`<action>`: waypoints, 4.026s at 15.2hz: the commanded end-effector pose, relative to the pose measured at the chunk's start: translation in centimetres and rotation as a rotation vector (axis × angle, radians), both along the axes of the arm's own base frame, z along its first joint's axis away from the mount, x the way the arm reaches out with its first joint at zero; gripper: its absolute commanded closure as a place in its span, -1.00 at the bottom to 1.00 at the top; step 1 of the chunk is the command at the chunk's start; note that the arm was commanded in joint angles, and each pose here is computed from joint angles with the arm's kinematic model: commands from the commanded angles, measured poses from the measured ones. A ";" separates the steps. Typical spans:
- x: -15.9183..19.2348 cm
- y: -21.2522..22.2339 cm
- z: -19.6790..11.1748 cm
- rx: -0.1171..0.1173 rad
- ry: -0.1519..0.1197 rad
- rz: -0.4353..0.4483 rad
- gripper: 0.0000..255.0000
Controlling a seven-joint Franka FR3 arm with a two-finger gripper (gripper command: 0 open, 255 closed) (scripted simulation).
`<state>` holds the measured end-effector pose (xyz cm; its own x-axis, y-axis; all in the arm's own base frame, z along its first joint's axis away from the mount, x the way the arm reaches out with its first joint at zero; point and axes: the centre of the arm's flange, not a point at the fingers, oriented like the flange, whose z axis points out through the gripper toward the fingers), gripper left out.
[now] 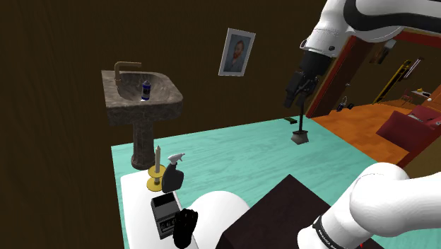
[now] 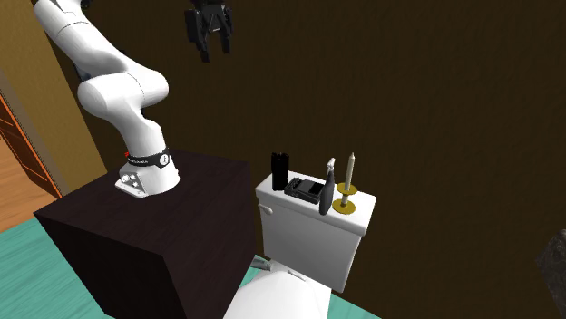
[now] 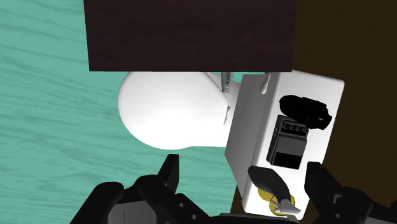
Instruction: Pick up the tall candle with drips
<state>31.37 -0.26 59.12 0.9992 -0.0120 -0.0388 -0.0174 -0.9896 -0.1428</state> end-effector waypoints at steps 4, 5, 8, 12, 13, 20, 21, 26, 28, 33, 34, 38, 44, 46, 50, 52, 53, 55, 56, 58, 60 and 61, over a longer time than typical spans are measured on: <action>1.5 2.7 -2.8 -0.016 0.006 0.041 -1.00; 1.9 3.6 -3.7 -0.021 0.007 0.055 -1.00; 3.2 6.4 -6.6 -0.038 0.013 0.096 -1.00; 4.8 10.0 -10.5 -0.059 0.020 0.151 -1.00; 5.1 11.0 -11.5 -0.064 0.022 0.164 -1.00; 7.1 17.3 -18.6 -0.102 0.035 0.260 -1.00; 7.4 18.2 -19.6 -0.107 0.037 0.274 -1.00; 8.3 22.7 -24.8 -0.134 0.046 0.342 -1.00; 8.6 24.5 -26.9 -0.145 0.050 0.369 -1.00; 9.1 28.8 -32.4 -0.172 0.059 0.438 -1.00; 9.1 29.7 -33.5 -0.177 0.061 0.451 -1.00; 9.2 33.0 -37.9 -0.199 0.069 0.506 -1.00; 9.0 36.2 -43.4 -0.220 0.076 0.560 -1.00; 9.0 36.2 -44.4 -0.220 0.076 0.560 -1.00; 9.0 36.2 -46.3 -0.220 0.076 0.560 -1.00; 9.0 36.2 -46.3 -0.220 0.076 0.560 -1.00; 9.0 36.2 -46.3 -0.220 0.076 0.560 1.00; 9.0 36.2 -46.3 -0.220 0.076 0.560 1.00; 9.0 36.2 -46.3 -0.220 0.076 0.560 1.00; 9.0 36.1 -46.3 -0.220 0.076 0.560 1.00; 8.9 36.1 -46.3 -0.220 0.076 0.560 1.00; 8.9 36.1 -46.3 -0.220 0.076 0.560 1.00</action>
<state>40.34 35.92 12.88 0.8506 0.4995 -0.1644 0.5125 -0.8574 0.0468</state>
